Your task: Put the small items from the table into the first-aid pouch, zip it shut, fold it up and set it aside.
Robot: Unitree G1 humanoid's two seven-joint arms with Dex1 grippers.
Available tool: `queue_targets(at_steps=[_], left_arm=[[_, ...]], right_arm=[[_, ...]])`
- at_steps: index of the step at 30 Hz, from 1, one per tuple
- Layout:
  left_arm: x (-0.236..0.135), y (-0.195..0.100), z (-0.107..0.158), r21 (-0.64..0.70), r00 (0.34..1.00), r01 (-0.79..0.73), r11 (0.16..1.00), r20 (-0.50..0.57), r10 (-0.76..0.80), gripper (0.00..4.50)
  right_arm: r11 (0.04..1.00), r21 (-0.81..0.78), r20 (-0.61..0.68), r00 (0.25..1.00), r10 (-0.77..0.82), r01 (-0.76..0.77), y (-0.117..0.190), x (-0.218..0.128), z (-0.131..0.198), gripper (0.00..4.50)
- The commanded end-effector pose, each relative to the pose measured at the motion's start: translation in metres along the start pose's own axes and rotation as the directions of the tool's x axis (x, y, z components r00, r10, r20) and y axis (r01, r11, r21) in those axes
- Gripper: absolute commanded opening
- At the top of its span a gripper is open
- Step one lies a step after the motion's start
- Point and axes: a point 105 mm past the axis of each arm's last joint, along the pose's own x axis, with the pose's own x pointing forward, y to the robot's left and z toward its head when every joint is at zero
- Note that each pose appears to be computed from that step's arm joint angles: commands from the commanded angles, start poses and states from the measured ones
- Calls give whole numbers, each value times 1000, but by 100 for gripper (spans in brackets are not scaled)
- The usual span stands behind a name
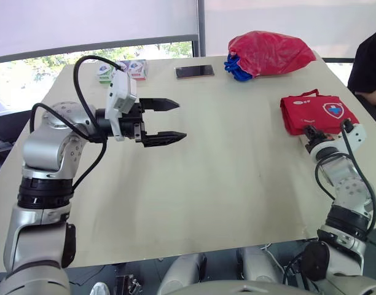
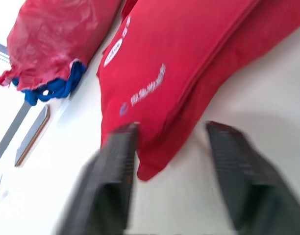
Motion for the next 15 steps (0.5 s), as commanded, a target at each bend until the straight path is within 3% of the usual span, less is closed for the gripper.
queue_targets(at_steps=[1,4,9,13,15], left_arm=[[-10,0,1,17,998,-57,998,3,57,450],[-14,-7,-16,-68,995,-98,993,-8,98,450],[-33,-29,-62,-151,985,-161,975,-89,149,450],[-43,-40,-85,-184,969,-236,954,-120,216,450],[-46,-46,-95,-175,960,-261,949,-148,237,450]], right_arm=[[968,-201,-32,989,144,-147,25,-19,-1,442],[784,-528,-134,944,302,-325,37,-39,-14,442],[616,-579,-218,829,514,-534,53,-67,-15,442],[300,-659,-444,678,585,-690,50,-93,-30,442],[230,-653,-498,638,587,-722,44,-99,-33,442]])
